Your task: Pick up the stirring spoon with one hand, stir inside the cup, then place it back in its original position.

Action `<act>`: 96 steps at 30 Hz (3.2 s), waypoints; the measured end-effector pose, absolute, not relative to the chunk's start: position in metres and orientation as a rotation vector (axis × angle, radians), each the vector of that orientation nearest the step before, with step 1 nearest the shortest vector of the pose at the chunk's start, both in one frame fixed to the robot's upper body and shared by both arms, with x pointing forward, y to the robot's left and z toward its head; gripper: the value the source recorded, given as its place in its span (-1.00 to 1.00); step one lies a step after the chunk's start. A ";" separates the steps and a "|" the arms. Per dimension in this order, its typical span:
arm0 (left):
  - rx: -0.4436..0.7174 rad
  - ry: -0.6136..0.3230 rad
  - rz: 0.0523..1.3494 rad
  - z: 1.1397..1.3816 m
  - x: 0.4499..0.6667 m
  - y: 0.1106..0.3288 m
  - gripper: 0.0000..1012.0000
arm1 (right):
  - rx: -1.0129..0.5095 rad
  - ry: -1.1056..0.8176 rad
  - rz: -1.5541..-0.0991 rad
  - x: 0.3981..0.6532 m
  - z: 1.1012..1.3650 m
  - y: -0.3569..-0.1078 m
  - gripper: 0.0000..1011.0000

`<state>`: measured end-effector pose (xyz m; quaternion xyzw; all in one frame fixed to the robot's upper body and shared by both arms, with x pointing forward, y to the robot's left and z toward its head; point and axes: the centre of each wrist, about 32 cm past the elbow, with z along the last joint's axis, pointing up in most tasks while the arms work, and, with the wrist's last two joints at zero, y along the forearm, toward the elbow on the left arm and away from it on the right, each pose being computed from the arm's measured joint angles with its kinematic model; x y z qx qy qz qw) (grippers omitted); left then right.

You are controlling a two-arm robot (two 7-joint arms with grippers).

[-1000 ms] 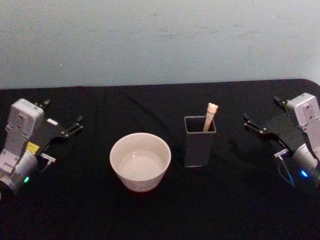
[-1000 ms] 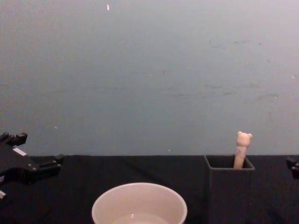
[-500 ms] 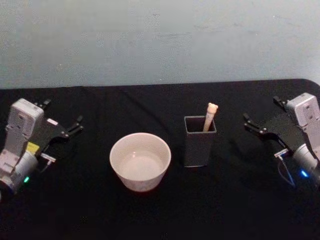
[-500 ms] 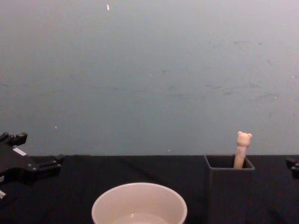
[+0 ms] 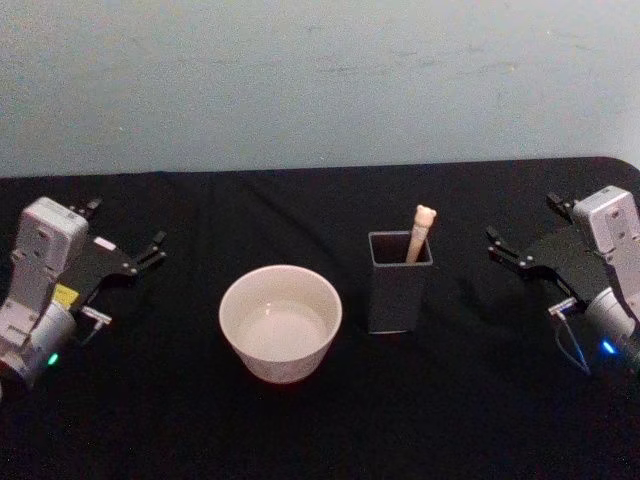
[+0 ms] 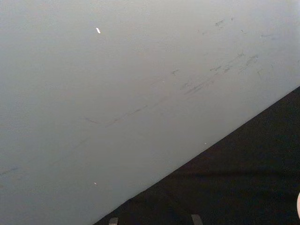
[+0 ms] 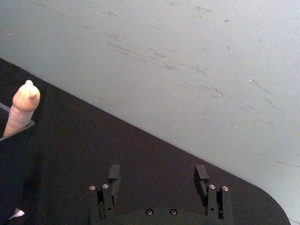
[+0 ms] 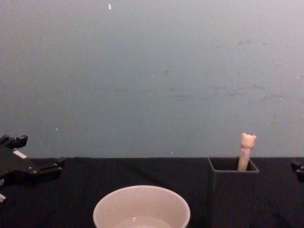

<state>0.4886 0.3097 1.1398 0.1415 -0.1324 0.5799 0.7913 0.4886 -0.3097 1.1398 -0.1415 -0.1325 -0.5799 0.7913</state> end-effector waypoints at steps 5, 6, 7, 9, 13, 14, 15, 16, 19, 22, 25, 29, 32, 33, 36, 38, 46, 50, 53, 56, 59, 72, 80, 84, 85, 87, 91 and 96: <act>0.305 -0.285 1.248 1.140 0.489 0.310 0.98 | -0.305 -0.285 -1.248 0.489 1.140 -0.310 0.98; 0.304 -0.285 1.248 1.140 0.489 0.310 0.98 | -0.305 -0.285 -1.248 0.489 1.140 -0.310 0.98; 0.304 -0.285 1.248 1.140 0.489 0.310 0.98 | -0.305 -0.285 -1.248 0.489 1.140 -0.310 0.98; 0.304 -0.285 1.248 1.140 0.489 0.310 0.98 | -0.305 -0.285 -1.248 0.489 1.140 -0.310 0.98; 0.304 -0.285 1.248 1.140 0.489 0.310 0.98 | -0.299 -0.280 -1.257 0.489 1.139 -0.310 0.98; 0.304 -0.285 1.248 1.140 0.489 0.310 0.98 | -0.296 -0.277 -1.261 0.489 1.139 -0.310 0.98; 0.304 -0.285 1.248 1.140 0.489 0.310 0.98 | -0.292 -0.273 -1.263 0.489 1.139 -0.311 0.98; 0.304 -0.285 1.248 1.140 0.489 0.310 0.98 | -0.288 -0.268 -1.265 0.488 1.140 -0.312 0.98; 0.304 -0.285 1.248 1.140 0.489 0.310 0.98 | -0.273 -0.256 -1.261 0.485 1.141 -0.314 0.98; 0.305 -0.285 1.248 1.140 0.489 0.310 0.98 | -0.256 -0.245 -1.249 0.480 1.143 -0.317 0.98; 0.304 -0.285 1.248 1.140 0.489 0.310 0.98 | -0.232 -0.224 -1.219 0.471 1.145 -0.320 0.98; 0.304 -0.285 1.248 1.140 0.489 0.310 0.98 | -0.206 -0.200 -1.184 0.464 1.148 -0.323 0.98; 0.305 -0.285 1.248 1.140 0.489 0.310 0.98 | -0.177 -0.169 -1.144 0.457 1.150 -0.324 0.98; 0.304 -0.285 1.248 1.140 0.489 0.310 0.98 | -0.162 -0.153 -1.123 0.454 1.152 -0.324 0.98; 0.305 -0.285 1.248 1.140 0.489 0.310 0.98 | -0.137 -0.122 -1.083 0.451 1.154 -0.323 0.98; 0.305 -0.285 1.248 1.140 0.489 0.310 0.98 | -0.127 -0.109 -1.062 0.451 1.155 -0.322 0.98; 0.304 -0.285 1.248 1.140 0.489 0.310 0.98 | -0.082 -0.084 -0.986 0.455 1.156 -0.307 0.98; 0.304 -0.285 1.248 1.140 0.489 0.310 0.98 | -0.065 -0.074 -0.966 0.461 1.156 -0.298 0.98; 0.304 -0.285 1.248 1.140 0.489 0.310 0.98 | -0.053 -0.069 -0.956 0.466 1.156 -0.293 0.98; 0.304 -0.285 1.248 1.140 0.489 0.310 0.98 | -0.043 -0.062 -0.949 0.471 1.155 -0.288 0.98; 0.305 -0.285 1.248 1.140 0.489 0.310 0.98 | -0.035 -0.055 -0.942 0.475 1.154 -0.285 0.98; 0.305 -0.285 1.248 1.140 0.489 0.310 0.98 | -0.025 -0.012 -0.912 0.497 1.153 -0.275 0.98; 0.304 -0.285 1.248 1.140 0.489 0.310 0.98 | -0.021 0.009 -0.906 0.501 1.152 -0.272 0.98; 0.304 -0.285 1.248 1.140 0.489 0.310 0.98 | -0.020 0.010 -0.908 0.501 1.152 -0.271 0.98; 0.304 -0.285 1.248 1.140 0.489 0.310 0.98 | -0.020 0.010 -0.908 0.501 1.152 -0.272 0.98; 0.304 -0.285 1.248 1.140 0.489 0.310 0.98 | -0.021 0.010 -0.907 0.501 1.152 -0.272 0.98; 0.304 -0.285 1.248 1.140 0.489 0.310 0.98 | -0.021 0.010 -0.907 0.501 1.152 -0.272 0.98; 0.304 -0.285 1.248 1.140 0.489 0.310 0.98 | -0.021 0.009 -0.907 0.501 1.152 -0.272 0.98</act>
